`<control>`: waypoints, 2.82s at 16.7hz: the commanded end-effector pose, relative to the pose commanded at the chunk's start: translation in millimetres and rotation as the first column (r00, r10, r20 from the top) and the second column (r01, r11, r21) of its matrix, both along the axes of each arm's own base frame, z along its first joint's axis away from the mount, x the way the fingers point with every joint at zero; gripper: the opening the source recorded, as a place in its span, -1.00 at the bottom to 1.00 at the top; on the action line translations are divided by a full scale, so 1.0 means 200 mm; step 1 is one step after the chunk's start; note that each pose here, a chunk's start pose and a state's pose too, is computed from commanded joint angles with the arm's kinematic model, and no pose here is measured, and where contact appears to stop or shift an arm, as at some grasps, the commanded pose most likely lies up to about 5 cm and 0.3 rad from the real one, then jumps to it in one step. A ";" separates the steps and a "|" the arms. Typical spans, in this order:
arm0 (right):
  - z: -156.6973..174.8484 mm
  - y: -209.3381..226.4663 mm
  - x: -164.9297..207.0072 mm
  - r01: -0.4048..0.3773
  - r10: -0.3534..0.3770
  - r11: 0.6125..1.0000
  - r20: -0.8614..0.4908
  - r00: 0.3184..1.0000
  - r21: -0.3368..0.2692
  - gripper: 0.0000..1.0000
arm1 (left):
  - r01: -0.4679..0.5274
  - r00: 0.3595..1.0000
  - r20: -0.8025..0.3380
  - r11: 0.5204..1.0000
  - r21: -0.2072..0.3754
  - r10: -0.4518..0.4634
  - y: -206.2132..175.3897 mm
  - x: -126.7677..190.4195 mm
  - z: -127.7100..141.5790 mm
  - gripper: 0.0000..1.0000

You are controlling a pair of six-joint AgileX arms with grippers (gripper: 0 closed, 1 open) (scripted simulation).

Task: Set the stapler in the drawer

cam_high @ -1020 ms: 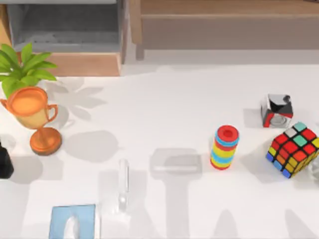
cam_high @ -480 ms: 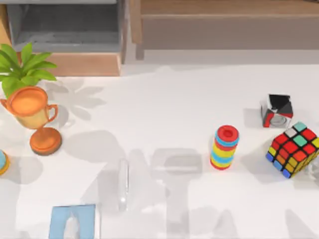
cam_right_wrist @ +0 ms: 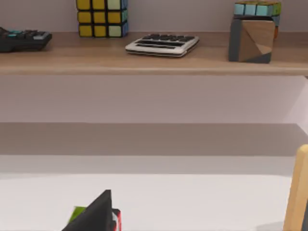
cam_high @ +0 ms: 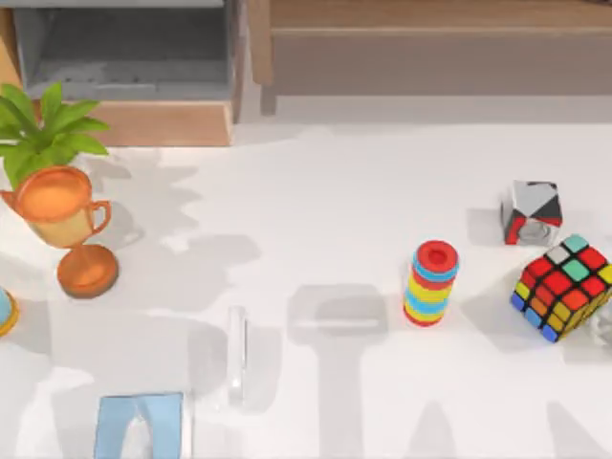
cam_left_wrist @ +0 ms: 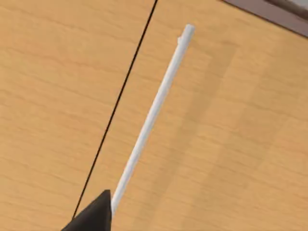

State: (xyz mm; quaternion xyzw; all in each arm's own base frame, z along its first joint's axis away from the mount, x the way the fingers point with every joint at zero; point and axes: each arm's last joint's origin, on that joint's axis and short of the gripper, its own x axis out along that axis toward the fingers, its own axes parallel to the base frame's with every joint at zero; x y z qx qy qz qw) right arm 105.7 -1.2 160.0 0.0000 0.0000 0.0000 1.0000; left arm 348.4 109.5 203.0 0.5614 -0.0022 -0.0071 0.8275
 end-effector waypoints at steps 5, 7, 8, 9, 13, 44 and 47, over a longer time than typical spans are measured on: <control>0.00 0.00 0.00 0.000 0.000 1.000 0.000 1.000 0.000 1.00 | 0.002 1.000 0.008 0.967 0.253 -0.004 0.21 0.23 -0.33 1.00; 0.00 0.00 0.00 0.000 0.000 1.000 0.000 1.000 0.000 1.00 | 0.003 1.000 0.009 0.948 0.319 -0.006 0.27 0.27 -0.44 1.00; 0.00 0.00 0.00 0.000 0.000 1.000 0.000 1.000 0.000 1.00 | 0.003 1.000 0.009 0.940 0.342 -0.007 0.29 0.28 -0.49 1.00; 0.00 0.00 0.00 0.000 0.000 1.000 0.000 1.000 0.000 1.00 | 0.004 1.000 0.009 0.934 0.358 -0.008 0.30 0.29 -0.52 1.00; 0.00 0.00 0.00 0.000 0.000 1.000 0.000 1.000 0.000 1.00 | 0.004 1.000 0.009 0.929 0.370 -0.008 0.31 0.30 -0.54 1.00; 0.00 0.00 0.00 0.000 0.000 1.000 0.000 1.000 0.000 1.00 | 0.004 1.000 0.009 0.929 0.370 -0.008 0.30 0.42 -0.54 -1.00; 0.00 0.00 0.00 0.000 0.000 1.000 0.000 1.000 0.000 1.00 | 0.004 1.000 0.009 0.929 0.370 -0.008 0.30 0.42 -0.54 -1.00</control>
